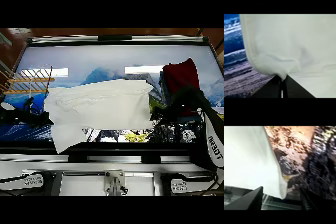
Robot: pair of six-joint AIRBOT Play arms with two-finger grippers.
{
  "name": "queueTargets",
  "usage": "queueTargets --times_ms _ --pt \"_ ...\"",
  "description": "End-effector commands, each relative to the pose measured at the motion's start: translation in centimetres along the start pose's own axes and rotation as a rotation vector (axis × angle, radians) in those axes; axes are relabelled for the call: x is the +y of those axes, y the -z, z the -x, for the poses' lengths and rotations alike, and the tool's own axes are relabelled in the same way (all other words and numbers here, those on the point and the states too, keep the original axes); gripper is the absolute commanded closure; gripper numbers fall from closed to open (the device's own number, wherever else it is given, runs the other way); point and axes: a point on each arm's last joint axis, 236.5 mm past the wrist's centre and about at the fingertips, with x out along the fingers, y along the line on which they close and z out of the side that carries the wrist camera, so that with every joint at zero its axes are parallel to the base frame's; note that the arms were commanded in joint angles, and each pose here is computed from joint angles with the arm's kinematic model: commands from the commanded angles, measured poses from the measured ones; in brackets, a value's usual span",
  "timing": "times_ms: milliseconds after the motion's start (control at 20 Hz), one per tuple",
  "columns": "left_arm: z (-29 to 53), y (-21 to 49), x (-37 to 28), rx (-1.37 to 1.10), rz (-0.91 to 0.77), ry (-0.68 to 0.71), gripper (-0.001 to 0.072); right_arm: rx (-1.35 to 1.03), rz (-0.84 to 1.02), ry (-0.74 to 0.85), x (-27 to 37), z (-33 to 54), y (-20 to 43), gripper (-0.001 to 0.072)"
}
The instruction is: Fold the shirts.
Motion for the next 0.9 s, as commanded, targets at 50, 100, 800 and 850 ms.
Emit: queueTargets --times_ms 50,100,800,850 --pt "1.0 -0.2 -0.9 -0.024 -0.016 0.014 0.0667 0.047 0.013 0.016 0.7 -2.6 1.1 0.0134" --pt "1.2 -0.3 -1.0 -0.029 -0.019 0.014 0.0667 0.060 0.015 0.026 0.5 -3.1 1.5 0.0134" --pt "8.2 -3.2 -6.5 -0.240 -0.192 0.032 0.0670 -0.272 0.142 -0.016 5.3 4.1 -2.2 0.0656" --pt "11.0 -4.0 -8.9 -0.324 -0.252 0.043 0.0670 -0.371 0.196 -0.013 6.4 7.6 -2.6 0.0656"
